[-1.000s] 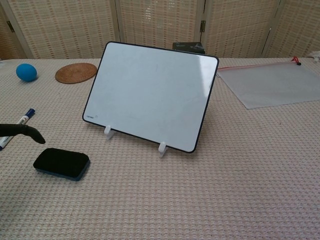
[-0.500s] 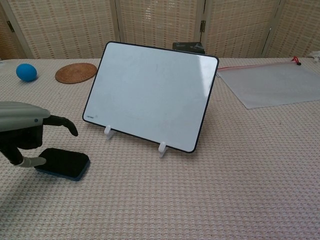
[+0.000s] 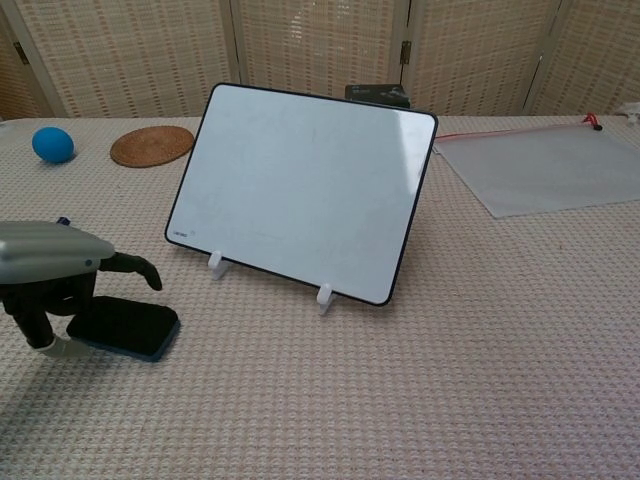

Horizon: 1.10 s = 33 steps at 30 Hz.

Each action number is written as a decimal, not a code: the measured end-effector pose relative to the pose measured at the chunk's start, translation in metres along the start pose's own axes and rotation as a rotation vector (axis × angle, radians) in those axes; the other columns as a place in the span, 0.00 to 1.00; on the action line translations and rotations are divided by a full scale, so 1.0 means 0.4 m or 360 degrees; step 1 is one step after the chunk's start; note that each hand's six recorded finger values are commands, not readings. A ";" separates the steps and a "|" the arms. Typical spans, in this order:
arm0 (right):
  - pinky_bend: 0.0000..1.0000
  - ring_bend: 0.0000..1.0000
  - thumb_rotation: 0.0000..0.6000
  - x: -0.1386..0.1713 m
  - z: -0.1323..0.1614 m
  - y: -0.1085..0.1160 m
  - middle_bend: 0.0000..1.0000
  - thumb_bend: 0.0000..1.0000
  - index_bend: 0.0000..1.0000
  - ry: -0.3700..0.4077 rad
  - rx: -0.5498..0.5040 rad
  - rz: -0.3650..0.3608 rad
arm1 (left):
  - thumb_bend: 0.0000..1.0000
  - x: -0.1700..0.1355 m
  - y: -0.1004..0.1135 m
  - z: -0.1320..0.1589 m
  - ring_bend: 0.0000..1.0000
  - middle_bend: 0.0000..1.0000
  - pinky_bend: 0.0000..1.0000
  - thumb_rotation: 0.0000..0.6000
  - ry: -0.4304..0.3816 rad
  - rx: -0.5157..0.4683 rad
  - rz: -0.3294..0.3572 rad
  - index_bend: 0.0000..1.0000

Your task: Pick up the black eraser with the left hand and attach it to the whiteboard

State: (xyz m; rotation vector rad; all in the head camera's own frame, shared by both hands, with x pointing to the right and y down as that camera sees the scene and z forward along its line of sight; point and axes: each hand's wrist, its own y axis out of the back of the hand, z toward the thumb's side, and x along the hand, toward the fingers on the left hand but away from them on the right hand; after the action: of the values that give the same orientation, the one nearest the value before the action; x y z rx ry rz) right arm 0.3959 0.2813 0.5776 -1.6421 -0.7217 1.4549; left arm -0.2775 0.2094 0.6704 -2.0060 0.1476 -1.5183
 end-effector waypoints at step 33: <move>0.00 0.00 1.00 -0.010 0.000 -0.013 0.00 0.29 0.00 -0.0021 0.0026 0.0026 | 0.32 0.050 -0.011 -0.009 0.95 1.00 1.00 1.00 0.0004 -0.0061 0.0116 0.59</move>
State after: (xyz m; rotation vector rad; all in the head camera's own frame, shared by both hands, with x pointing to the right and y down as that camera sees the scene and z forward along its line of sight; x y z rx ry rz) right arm 0.3955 0.2805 0.5843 -1.6307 -0.7036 1.4805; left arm -0.2753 0.2028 0.6898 -2.0067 0.2499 -1.4827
